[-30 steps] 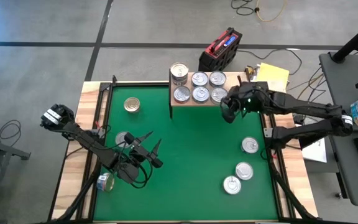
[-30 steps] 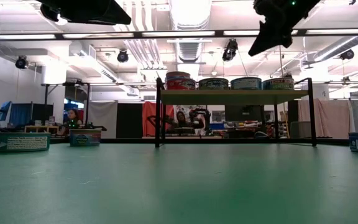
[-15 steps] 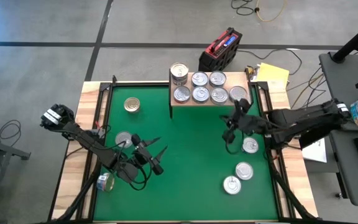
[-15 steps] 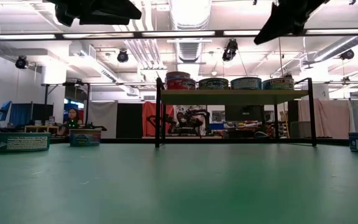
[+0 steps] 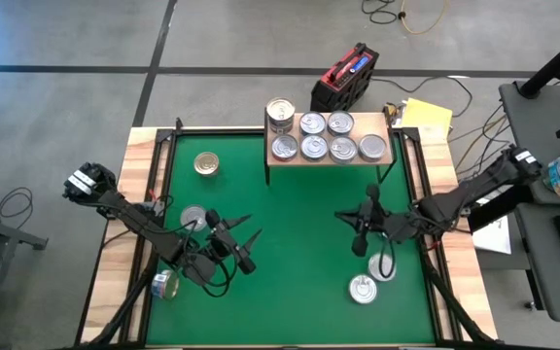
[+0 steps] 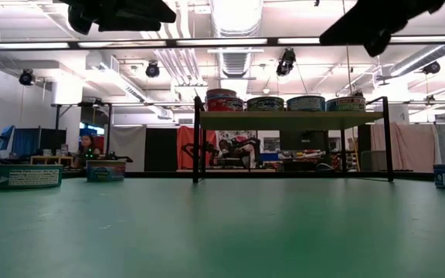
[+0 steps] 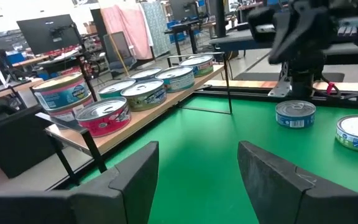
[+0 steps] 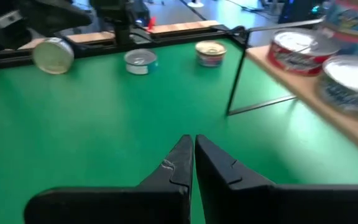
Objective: Stack canned seafood by type on shelf
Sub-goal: Stack the red tuna can on top of the other red tuna can on the shelf
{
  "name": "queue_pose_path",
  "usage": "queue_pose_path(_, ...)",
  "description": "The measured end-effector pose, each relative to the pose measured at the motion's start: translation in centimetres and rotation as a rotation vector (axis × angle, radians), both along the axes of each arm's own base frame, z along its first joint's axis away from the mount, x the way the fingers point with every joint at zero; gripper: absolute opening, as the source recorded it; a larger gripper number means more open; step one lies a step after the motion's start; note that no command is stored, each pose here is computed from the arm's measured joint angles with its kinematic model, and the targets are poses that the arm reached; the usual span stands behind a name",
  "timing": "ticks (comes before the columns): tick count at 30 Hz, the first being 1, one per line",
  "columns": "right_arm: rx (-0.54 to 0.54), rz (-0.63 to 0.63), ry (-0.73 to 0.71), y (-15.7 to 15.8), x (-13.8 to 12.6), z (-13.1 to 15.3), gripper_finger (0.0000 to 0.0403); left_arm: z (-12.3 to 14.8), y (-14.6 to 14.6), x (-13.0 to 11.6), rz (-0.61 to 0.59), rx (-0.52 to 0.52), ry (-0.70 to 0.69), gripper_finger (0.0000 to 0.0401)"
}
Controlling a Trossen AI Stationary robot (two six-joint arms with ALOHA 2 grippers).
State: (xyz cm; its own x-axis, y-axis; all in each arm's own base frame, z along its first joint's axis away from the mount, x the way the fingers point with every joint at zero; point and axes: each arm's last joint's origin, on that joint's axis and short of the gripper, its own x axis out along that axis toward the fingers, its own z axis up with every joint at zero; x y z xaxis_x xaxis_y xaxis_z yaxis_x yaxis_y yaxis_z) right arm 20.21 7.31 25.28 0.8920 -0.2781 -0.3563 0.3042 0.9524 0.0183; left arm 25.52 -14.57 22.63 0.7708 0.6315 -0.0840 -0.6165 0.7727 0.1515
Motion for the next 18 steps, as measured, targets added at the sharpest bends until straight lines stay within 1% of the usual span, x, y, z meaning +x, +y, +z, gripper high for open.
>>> queue_pose_path(7, 0.06, 0.054, -0.024, 0.6, -0.6, -2.4, 0.0009, 0.0, -0.1, 0.0, -0.023, -0.036, -0.018, 0.0203)
queue_pose_path(11, 0.076, 0.075, -0.034, 0.7, -0.8, -3.3, 0.0009, 0.0, -0.1, 0.1, -0.05, -0.066, -0.03, 0.0203)
queue_pose_path(14, 0.077, 0.086, -0.029, 0.7, -0.8, -3.8, 0.0009, -0.1, -0.2, 0.2, -0.089, -0.097, -0.035, 0.0203)
queue_pose_path(18, 0.088, 0.11, -0.025, 0.7, -0.8, -3.9, 0.0009, 0.0, -0.3, 0.5, -0.19, -0.135, -0.017, 0.0203)
